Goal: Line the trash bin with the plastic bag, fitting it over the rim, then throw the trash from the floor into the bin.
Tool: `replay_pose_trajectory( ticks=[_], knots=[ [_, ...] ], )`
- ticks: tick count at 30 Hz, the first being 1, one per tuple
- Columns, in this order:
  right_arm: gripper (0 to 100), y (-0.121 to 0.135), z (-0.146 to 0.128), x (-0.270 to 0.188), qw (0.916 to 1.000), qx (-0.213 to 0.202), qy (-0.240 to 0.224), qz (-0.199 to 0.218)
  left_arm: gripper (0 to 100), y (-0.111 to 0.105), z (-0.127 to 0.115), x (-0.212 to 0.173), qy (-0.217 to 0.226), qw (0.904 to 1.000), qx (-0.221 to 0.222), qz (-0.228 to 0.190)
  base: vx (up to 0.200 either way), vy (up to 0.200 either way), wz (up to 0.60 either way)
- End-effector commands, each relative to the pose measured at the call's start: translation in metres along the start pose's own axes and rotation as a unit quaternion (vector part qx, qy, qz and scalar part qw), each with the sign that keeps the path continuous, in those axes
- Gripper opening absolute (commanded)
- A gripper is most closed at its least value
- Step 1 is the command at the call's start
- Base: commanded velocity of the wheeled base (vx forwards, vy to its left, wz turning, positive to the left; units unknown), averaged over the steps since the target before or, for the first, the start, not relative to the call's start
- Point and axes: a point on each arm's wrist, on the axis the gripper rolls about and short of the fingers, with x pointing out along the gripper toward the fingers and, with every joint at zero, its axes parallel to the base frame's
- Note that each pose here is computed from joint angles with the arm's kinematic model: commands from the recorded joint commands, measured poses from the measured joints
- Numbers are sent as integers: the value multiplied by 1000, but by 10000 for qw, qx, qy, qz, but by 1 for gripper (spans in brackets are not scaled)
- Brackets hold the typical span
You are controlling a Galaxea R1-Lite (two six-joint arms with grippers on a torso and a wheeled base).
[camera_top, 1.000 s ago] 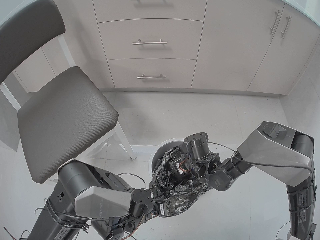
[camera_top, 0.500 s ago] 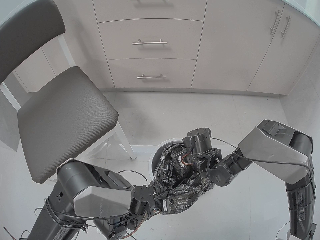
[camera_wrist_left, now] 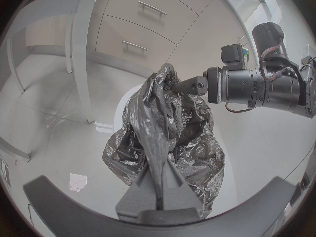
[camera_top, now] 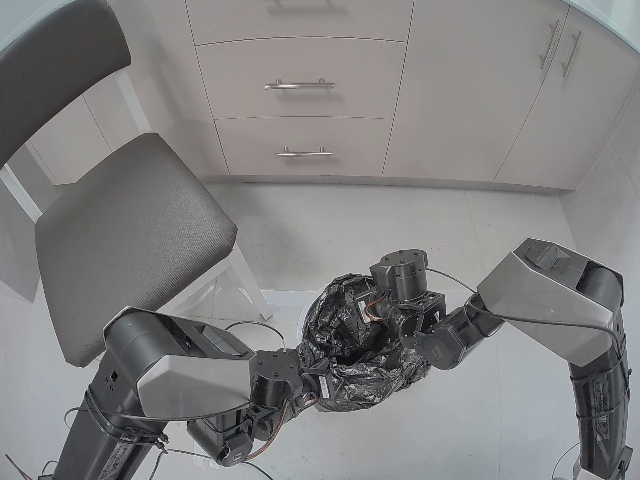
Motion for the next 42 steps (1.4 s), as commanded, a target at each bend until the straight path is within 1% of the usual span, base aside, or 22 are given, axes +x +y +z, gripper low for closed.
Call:
replay_pose_trajectory(
  ticks=[1, 5, 16, 24, 26, 28, 42],
  knots=[
    [100, 0, 0, 6, 9998, 63, -122, -106, 0, 5, 4, 2, -73, 9999, 78, 54, 0, 0, 0],
    [100, 2, -1, 9, 9998, 84, -150, -110, 0, 6, 5, 4, -88, 9999, 130, 71, 0, 0, 0],
    [100, 6, -5, 17, 9996, 132, -206, -118, 0, 16, 14, 13, -261, 9995, 71, 138, 0, 0, 0],
    [100, 11, -6, 29, 9991, 213, -339, -167, 0, 20, 9, 15, -197, 9996, 95, 166, 0, 0, 0],
    [100, 12, -6, 33, 9988, 234, -373, -218, 0, 24, 5, 17, -156, 9991, 345, 203, 0, 0, 0],
    [100, 12, -5, 34, 9987, 246, -392, -228, 0, 25, 2, 17, -115, 9986, 452, 229, 0, 0, 0],
    [100, 10, -2, 32, 9986, 254, -402, -244, 0, 22, 9, 13, -171, 9983, 472, 306, 0, 0, 0]
  ],
)
